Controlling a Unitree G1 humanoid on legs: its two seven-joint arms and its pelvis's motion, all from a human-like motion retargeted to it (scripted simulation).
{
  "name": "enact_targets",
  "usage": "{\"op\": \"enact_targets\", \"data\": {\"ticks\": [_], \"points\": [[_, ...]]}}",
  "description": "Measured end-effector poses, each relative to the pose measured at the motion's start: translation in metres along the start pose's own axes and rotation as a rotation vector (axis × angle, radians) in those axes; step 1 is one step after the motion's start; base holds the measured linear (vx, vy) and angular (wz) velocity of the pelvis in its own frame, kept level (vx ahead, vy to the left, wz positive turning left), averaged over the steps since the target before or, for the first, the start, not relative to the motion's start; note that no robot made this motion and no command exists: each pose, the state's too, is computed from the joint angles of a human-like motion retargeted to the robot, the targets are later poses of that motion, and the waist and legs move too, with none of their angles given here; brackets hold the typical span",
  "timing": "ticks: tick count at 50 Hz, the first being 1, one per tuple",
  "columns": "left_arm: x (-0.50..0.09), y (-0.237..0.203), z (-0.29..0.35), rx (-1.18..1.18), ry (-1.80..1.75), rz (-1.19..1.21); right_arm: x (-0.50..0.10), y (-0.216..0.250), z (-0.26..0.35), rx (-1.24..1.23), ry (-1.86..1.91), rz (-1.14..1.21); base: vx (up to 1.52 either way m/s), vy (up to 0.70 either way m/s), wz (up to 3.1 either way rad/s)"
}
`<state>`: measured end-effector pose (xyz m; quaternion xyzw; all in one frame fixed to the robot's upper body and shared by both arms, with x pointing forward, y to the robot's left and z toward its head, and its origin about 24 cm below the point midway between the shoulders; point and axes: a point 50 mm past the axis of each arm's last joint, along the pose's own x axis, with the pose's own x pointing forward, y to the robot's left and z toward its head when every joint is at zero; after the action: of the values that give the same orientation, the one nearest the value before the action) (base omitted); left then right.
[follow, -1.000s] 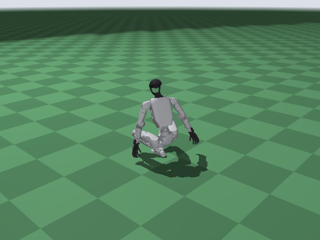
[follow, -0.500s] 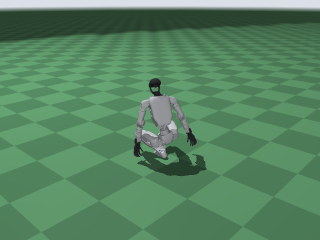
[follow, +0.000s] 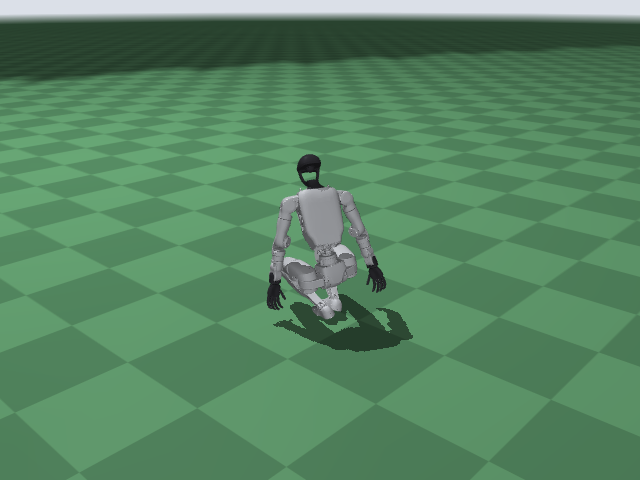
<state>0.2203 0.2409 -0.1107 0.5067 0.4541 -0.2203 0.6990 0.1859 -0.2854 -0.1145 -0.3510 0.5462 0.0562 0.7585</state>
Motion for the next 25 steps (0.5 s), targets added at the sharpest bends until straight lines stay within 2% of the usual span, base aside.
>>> {"op": "enact_targets", "data": {"ticks": [25], "points": [[0.001,0.0,0.011,0.008,-0.031,0.047,0.001,0.031,0.007,0.019,-0.028,0.044,0.03,-0.03,0.1]]}}
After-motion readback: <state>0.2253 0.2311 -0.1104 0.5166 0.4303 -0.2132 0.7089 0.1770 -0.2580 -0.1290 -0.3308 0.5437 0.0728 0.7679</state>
